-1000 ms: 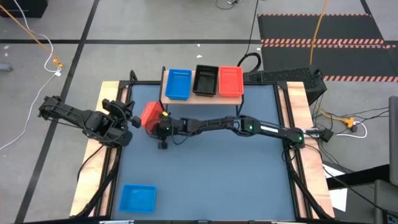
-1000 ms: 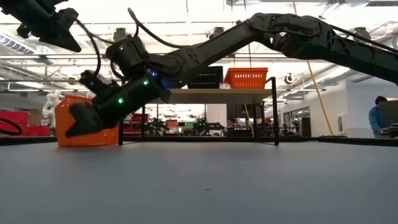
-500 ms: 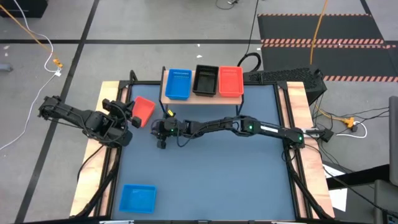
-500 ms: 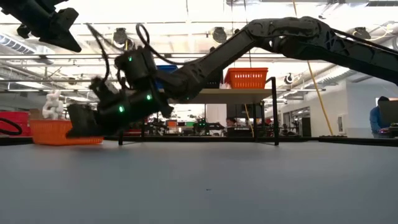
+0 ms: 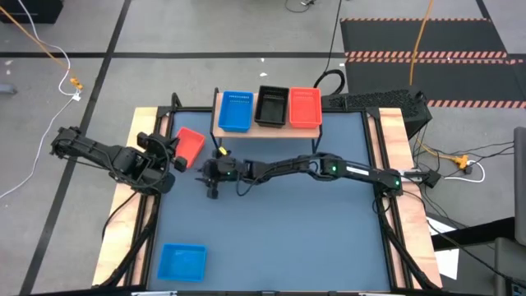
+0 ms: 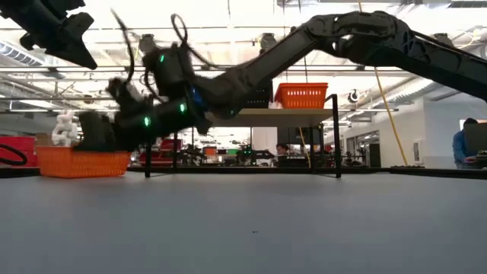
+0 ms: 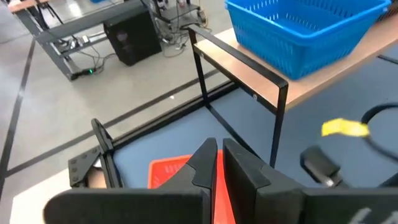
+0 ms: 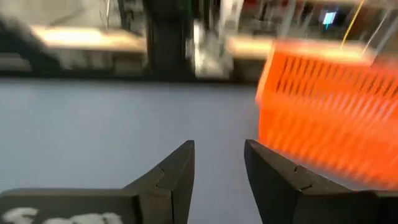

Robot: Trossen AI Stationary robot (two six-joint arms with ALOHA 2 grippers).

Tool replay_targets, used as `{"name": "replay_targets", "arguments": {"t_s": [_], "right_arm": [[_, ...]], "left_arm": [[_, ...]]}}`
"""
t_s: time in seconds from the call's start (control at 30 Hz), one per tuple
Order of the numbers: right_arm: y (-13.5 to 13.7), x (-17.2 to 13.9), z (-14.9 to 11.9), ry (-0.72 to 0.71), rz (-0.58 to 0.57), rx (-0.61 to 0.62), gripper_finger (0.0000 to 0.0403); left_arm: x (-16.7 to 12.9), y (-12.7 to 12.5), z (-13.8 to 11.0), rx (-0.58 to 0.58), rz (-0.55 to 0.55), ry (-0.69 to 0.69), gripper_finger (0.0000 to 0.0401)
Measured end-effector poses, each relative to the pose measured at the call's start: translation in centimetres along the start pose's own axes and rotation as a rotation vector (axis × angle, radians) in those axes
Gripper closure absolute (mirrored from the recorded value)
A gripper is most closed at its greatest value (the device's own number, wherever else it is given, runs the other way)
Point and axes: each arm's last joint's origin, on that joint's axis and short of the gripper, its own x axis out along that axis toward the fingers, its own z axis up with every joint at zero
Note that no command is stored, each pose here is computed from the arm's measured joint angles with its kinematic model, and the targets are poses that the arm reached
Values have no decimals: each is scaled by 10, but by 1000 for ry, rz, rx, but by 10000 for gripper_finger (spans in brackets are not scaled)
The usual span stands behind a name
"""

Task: Stack baskets on shelf by color
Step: Stack the orange bin on the stacked orange bins on the shelf

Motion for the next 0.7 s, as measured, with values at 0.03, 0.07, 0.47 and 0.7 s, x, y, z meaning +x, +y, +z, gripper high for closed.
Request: {"name": "replay_targets", "arguments": {"t_s": [0.03, 0.07, 0.47, 0.7], "right_arm": [[1, -1, 6, -41, -13, -16, 265], [2, -1, 15, -81, -29, -33, 265], [-9, 0, 38, -82, -119, -113, 249], [-6, 1, 34, -42, -111, -157, 249]], "left_arm": [[0, 0, 0, -8, 0, 0, 370], [0, 0, 0, -20, 0, 0, 370], [27, -21, -20, -100, 36, 99, 370], [42, -21, -35, -159, 48, 282, 372]]}}
